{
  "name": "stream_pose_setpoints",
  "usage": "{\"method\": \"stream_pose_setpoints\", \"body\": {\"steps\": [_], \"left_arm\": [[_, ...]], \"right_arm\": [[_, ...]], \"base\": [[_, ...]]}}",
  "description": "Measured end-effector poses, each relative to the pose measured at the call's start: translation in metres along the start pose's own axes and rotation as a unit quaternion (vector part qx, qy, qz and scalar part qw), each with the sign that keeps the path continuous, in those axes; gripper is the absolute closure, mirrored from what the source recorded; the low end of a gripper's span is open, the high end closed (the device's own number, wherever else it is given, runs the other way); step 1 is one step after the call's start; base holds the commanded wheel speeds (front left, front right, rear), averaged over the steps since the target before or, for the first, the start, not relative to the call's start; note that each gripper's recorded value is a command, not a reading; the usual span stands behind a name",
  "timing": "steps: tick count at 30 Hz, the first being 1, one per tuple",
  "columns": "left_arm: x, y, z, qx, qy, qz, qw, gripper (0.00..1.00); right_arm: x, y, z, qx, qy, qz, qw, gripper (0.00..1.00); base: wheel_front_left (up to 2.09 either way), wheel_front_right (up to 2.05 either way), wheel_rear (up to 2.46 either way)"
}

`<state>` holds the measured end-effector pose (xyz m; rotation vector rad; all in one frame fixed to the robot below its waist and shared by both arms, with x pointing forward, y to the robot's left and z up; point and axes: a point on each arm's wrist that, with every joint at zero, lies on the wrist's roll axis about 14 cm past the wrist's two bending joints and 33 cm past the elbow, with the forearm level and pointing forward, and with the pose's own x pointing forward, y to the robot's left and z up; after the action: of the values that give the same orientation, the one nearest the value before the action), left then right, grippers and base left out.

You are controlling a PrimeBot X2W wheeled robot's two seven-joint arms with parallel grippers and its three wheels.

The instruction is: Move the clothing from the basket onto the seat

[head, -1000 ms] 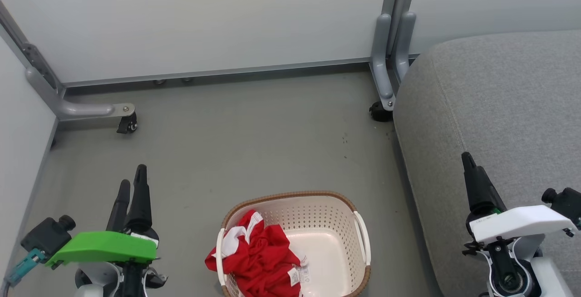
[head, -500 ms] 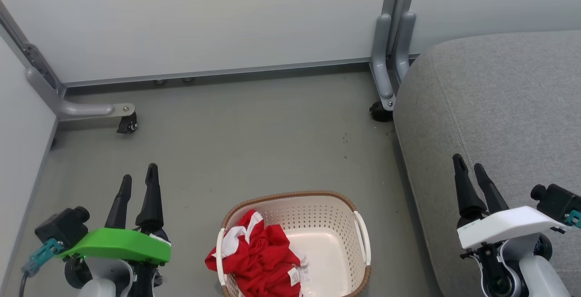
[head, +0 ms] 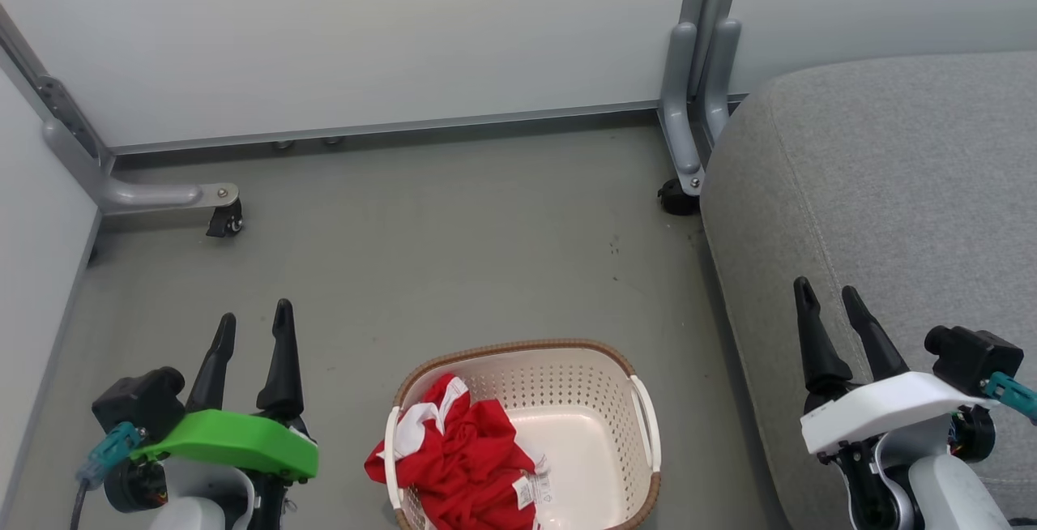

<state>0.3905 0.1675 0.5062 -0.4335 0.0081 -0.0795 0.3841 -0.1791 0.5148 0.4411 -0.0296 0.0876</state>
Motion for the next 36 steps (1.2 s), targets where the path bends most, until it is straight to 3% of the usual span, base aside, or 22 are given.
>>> {"method": "stream_pose_setpoints", "body": {"steps": [17,36], "left_arm": [[0.001,-0.001,-0.01,0.091,0.009,-0.008,0.996,0.0],[0.002,-0.003,-0.014,0.159,0.006,-0.023,0.987,0.0]], "right_arm": [[-0.001,0.005,-0.005,-0.084,0.001,0.017,0.996,0.0],[-0.001,0.009,-0.01,-0.146,0.001,0.033,0.989,0.0]], "base": [[0.0,0.0,0.0],[0.0,0.0,0.0]]}}
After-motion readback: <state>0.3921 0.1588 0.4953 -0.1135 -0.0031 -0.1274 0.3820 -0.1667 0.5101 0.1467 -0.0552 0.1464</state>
